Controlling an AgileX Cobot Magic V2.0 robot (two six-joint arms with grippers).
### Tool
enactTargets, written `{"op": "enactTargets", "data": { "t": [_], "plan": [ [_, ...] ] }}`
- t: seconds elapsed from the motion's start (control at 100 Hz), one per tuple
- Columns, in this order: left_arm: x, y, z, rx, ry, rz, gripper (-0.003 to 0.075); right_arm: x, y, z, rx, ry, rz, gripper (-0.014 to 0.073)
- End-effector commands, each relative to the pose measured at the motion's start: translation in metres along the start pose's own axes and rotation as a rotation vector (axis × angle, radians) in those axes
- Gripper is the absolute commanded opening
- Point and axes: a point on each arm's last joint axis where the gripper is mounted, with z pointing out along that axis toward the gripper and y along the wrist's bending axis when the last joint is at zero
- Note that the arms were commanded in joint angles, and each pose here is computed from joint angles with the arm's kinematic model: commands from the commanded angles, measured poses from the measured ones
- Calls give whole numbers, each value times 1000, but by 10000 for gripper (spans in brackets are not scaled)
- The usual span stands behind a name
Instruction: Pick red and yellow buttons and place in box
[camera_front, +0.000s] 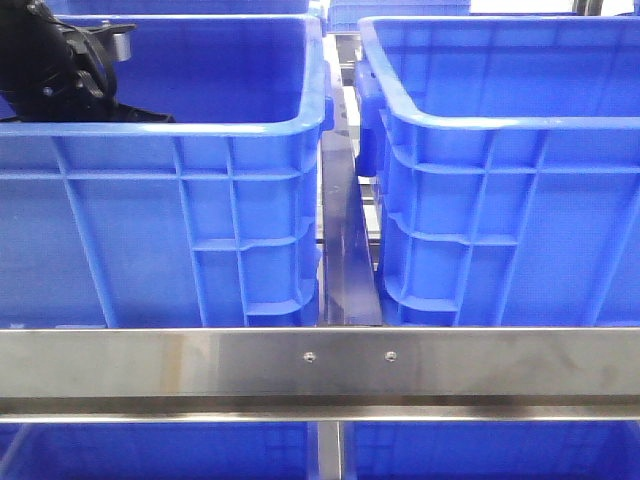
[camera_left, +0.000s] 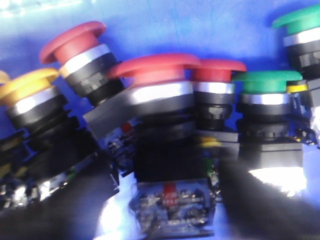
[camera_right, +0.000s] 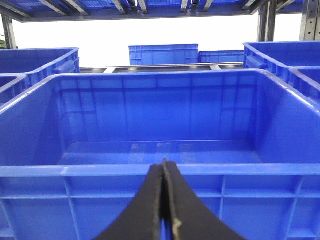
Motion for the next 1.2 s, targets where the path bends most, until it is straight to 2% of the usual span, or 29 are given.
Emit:
{"op": "enactTargets", "data": {
  "t": [0.0, 0.07, 0.13, 0.4, 0.58, 0.9, 1.19],
  "plan": [
    [-18, -5, -24, 17, -120, 0, 169, -16, 0, -3, -2, -126, -10, -68],
    [-20, -6, -27, 18, -129, 2, 45, -16, 0, -3, -2, -126, -10, -68],
    [-22, -6, -32, 20, -145, 5, -19, -16, 0, -3, -2, -126, -10, -68],
    [-28, -10, -87, 32, -241, 28, -19, -16, 0, -3, -2, -126, -10, -68],
    [-19, -25, -138, 57, -278, 124, -19, -16, 0, -3, -2, -126, -10, -68],
    [13, -83, -213, 200, -365, 349, -19, -16, 0, -3, -2, -126, -10, -68],
    [44, -137, -241, 361, -376, 543, -19, -20, 0, -3, -1, -169, -10, -68]
  ]
}}
